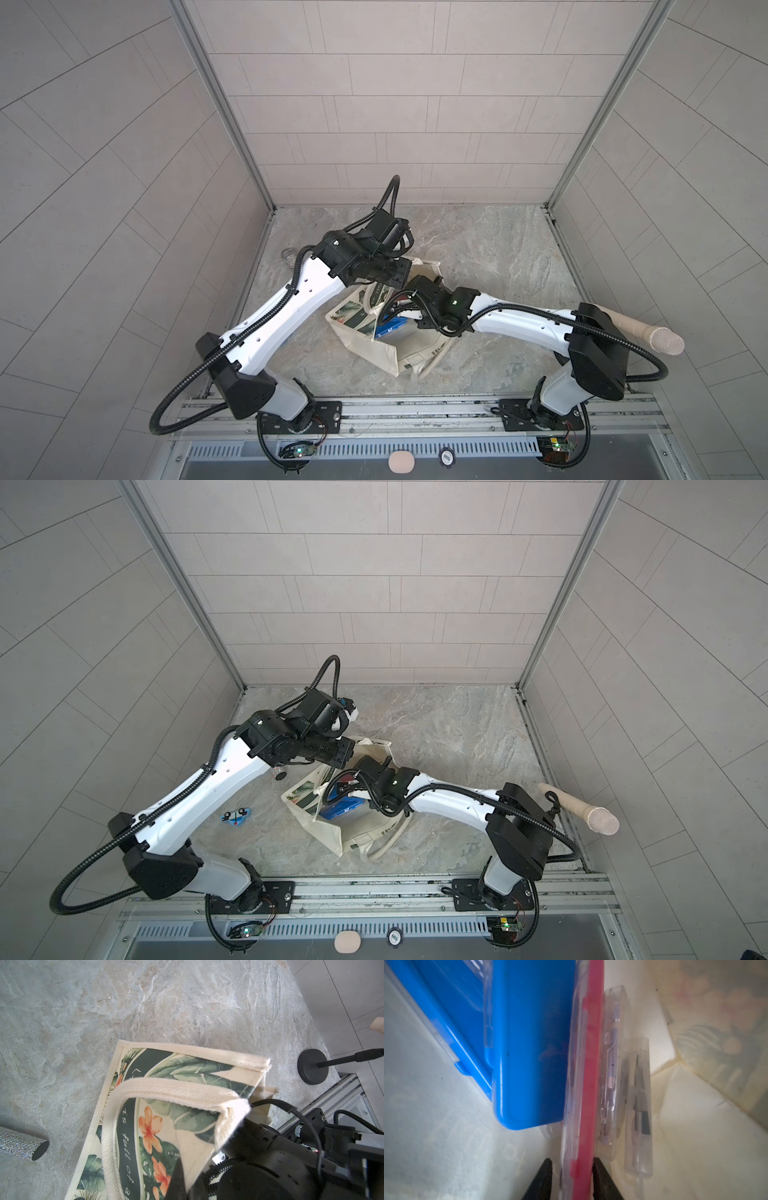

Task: Take out the compass set from the canvas bag
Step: Pick up the compass set from the canvas bag.

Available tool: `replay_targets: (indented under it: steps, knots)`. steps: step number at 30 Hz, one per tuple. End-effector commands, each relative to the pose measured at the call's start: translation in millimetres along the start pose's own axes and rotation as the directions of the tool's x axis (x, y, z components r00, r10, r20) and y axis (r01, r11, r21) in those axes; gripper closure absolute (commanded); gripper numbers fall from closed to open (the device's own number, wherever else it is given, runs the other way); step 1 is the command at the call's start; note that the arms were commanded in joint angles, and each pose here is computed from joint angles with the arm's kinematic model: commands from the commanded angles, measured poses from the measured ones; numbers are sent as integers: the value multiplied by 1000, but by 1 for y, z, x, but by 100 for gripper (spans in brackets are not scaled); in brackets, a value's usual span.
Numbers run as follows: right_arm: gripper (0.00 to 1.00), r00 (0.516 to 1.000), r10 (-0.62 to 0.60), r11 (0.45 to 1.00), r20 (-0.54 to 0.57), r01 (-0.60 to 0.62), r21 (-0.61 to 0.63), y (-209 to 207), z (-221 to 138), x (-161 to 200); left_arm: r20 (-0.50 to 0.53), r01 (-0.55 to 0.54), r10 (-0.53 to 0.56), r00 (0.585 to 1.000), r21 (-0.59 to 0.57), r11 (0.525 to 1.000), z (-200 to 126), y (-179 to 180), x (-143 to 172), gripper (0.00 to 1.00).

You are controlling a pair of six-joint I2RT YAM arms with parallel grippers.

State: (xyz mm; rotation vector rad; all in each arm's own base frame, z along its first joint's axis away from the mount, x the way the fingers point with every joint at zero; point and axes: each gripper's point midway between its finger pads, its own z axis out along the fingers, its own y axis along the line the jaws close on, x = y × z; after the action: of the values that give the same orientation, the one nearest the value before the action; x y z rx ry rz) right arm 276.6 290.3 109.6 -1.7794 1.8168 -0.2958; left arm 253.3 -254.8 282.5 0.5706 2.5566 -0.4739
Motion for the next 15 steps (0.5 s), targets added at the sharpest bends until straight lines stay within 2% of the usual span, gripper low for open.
replay_targets:
  steps: [1,7,10,15]
  knots:
    - [67,1000,10,1000,19,-11,24,-9,-6,-4,50,-7,6,999,28,1000,-12,-7,-12,100]
    - [71,997,27,997,66,-32,68,-18,-29,-4,41,-6,5,999,20,1000,-9,-6,-10,100]
    - [72,993,71,992,98,-80,98,-25,-44,-3,50,-4,3,999,14,1000,-9,-4,-11,100]
    - [73,990,63,992,128,-77,104,-26,-66,3,52,-3,2,999,13,1000,-9,-4,-11,100]
